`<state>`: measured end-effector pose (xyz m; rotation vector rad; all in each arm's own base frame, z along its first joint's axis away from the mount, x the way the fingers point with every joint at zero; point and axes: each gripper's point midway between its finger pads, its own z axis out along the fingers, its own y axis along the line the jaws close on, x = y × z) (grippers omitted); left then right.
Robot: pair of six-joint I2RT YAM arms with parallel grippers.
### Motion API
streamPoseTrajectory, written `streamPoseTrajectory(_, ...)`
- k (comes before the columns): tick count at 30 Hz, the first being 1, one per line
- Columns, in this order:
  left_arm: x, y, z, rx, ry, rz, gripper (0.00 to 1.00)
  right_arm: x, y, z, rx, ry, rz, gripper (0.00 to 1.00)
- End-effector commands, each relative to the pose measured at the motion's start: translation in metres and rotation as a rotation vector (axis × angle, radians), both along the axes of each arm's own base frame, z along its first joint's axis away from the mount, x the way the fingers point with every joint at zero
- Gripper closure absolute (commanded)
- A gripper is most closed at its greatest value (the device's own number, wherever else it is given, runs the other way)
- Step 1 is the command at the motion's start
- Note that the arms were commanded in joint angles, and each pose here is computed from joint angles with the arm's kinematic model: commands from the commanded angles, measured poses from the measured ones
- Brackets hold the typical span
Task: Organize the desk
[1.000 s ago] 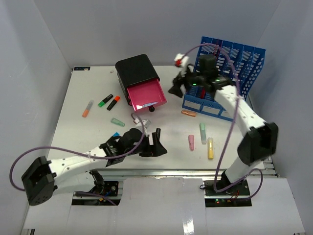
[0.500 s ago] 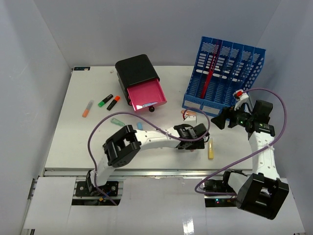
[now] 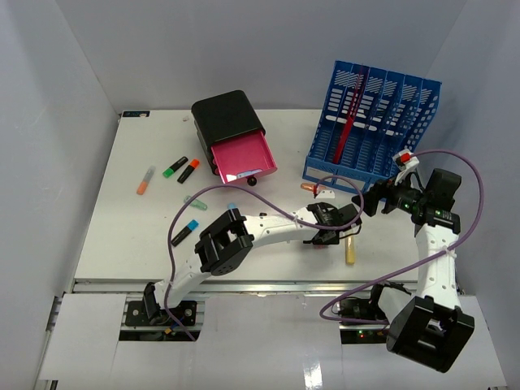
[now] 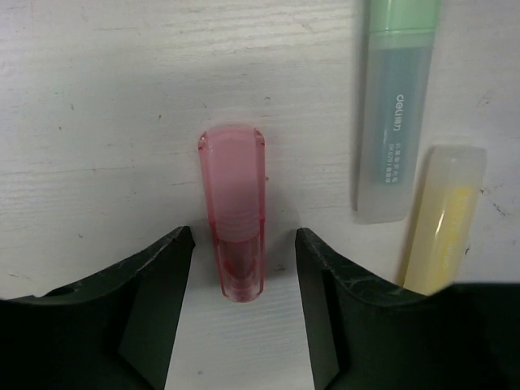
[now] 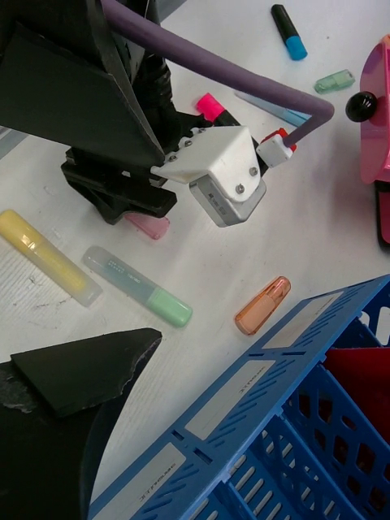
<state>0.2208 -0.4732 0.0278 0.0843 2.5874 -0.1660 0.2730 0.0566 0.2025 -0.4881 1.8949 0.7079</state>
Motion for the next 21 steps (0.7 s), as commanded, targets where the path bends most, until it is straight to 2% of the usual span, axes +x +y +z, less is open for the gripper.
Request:
streamPoseTrajectory(1, 0.002, 0.016, -0.009, 0.074, 0.017, 0.005, 0.46, -0.003, 0.004, 0.008, 0.015, -0.04, 0.027, 0.13)
streamPoseTrajectory(6, 0.005, 0.027, -0.013, 0.113, 0.008, 0.002, 0.65, -0.004, 0.005, 0.008, 0.017, -0.045, 0.034, 0.12)
streamPoseTrajectory(12, 0.002, 0.048, -0.002, 0.131, -0.016, 0.011, 0.77, -0.004, 0.005, 0.007, 0.015, -0.048, 0.037, 0.12)
streamPoseTrajectory(16, 0.002, 0.056, 0.046, 0.009, -0.089, 0.006, 0.84, -0.007, 0.007, 0.006, 0.013, -0.059, 0.065, 0.12)
streamPoseTrajectory(21, -0.001, 0.086, 0.13, -0.205, -0.211, -0.038, 0.85, -0.03, 0.027, 0.01, 0.023, -0.134, 0.243, 0.11)
